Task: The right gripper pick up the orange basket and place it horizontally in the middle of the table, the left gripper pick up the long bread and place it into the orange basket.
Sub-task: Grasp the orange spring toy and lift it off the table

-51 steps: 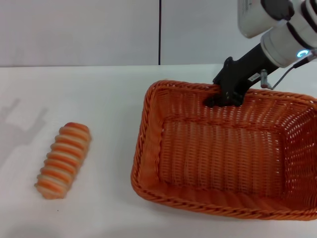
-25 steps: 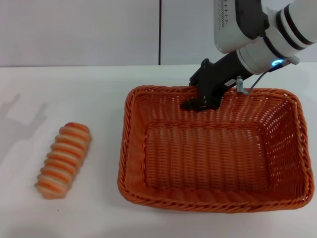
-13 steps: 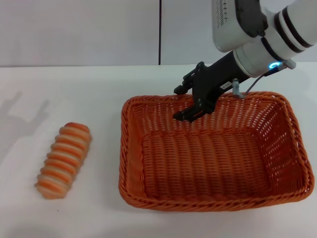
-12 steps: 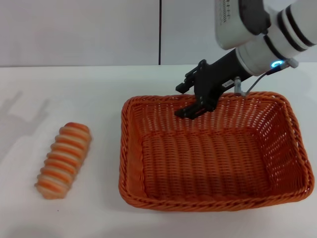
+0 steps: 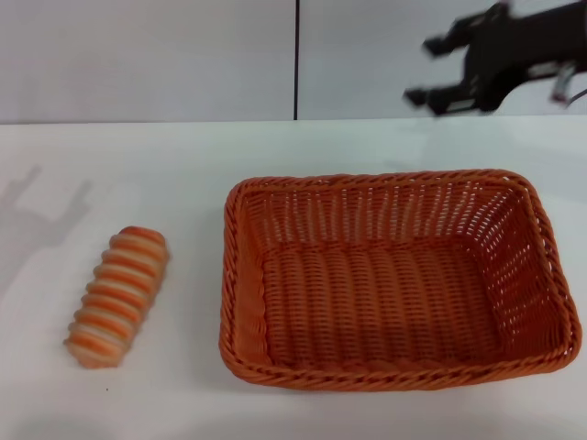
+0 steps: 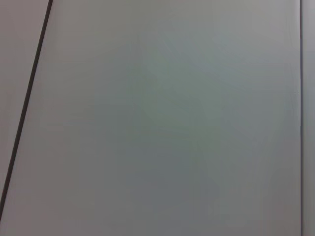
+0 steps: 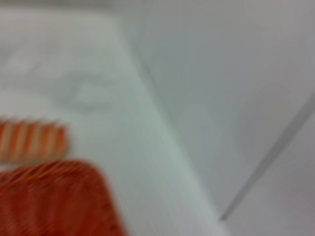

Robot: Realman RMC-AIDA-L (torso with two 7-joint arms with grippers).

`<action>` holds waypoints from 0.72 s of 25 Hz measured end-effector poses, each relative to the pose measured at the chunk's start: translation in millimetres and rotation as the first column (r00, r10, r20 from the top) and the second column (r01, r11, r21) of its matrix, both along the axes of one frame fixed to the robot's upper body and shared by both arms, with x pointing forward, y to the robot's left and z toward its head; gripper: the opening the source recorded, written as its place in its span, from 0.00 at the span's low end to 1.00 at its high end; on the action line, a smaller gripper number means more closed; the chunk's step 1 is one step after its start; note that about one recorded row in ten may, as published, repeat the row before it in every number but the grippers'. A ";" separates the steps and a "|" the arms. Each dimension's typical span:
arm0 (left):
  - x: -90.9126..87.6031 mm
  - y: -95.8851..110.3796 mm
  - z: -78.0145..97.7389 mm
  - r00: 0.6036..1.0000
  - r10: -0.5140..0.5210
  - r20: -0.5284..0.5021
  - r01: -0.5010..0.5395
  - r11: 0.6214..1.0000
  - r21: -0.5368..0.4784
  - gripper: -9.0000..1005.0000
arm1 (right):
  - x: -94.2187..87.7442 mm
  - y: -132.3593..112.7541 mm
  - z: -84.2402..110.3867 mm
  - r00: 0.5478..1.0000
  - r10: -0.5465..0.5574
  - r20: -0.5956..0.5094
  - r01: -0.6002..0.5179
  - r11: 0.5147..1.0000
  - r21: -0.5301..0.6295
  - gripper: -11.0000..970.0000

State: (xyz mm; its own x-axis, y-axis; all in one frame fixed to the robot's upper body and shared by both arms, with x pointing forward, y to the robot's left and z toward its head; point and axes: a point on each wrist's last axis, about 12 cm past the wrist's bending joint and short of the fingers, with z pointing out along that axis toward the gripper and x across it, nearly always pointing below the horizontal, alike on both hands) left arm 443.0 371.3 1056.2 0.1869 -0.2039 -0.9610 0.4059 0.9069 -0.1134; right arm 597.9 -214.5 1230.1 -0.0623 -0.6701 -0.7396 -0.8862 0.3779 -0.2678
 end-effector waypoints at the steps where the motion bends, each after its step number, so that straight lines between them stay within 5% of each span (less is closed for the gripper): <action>1: 2.3 0.2 0.7 1.000 0.001 0.000 -0.001 1.000 0.005 0.80 | -14.5 -21.4 9.8 0.997 -0.063 0.050 0.057 0.993 0.103 0.66; 7: 10.2 0.6 4.6 1.000 -0.006 0.003 0.006 1.000 0.002 0.80 | -49.9 -69.5 9.9 0.982 -0.171 0.086 0.121 0.905 0.408 0.66; 9: 14.8 2.3 8.6 1.000 -0.017 0.005 0.017 1.000 0.004 0.80 | -72.0 -91.3 -4.7 0.974 -0.193 0.121 0.091 0.816 0.571 0.66; 10: 16.2 3.2 9.9 1.000 -0.019 0.004 0.019 1.000 0.005 0.80 | -72.0 -91.3 -4.7 0.974 -0.193 0.121 0.091 0.816 0.571 0.66; 13: 23.4 8.8 16.3 1.000 -0.020 -0.009 0.020 1.000 0.008 0.80 | -93.5 -109.1 -26.1 0.960 -0.231 0.160 0.050 0.702 0.710 0.66; 14: 27.5 11.5 20.2 1.000 -0.022 -0.016 0.022 1.000 0.012 0.80 | -106.6 -118.1 -41.1 0.947 -0.257 0.191 0.016 0.633 0.774 0.66; 18: 35.8 14.9 27.0 0.998 -0.039 -0.044 0.040 0.999 0.024 0.80 | -125.4 -130.2 -63.3 0.920 -0.317 0.232 -0.028 0.537 0.843 0.66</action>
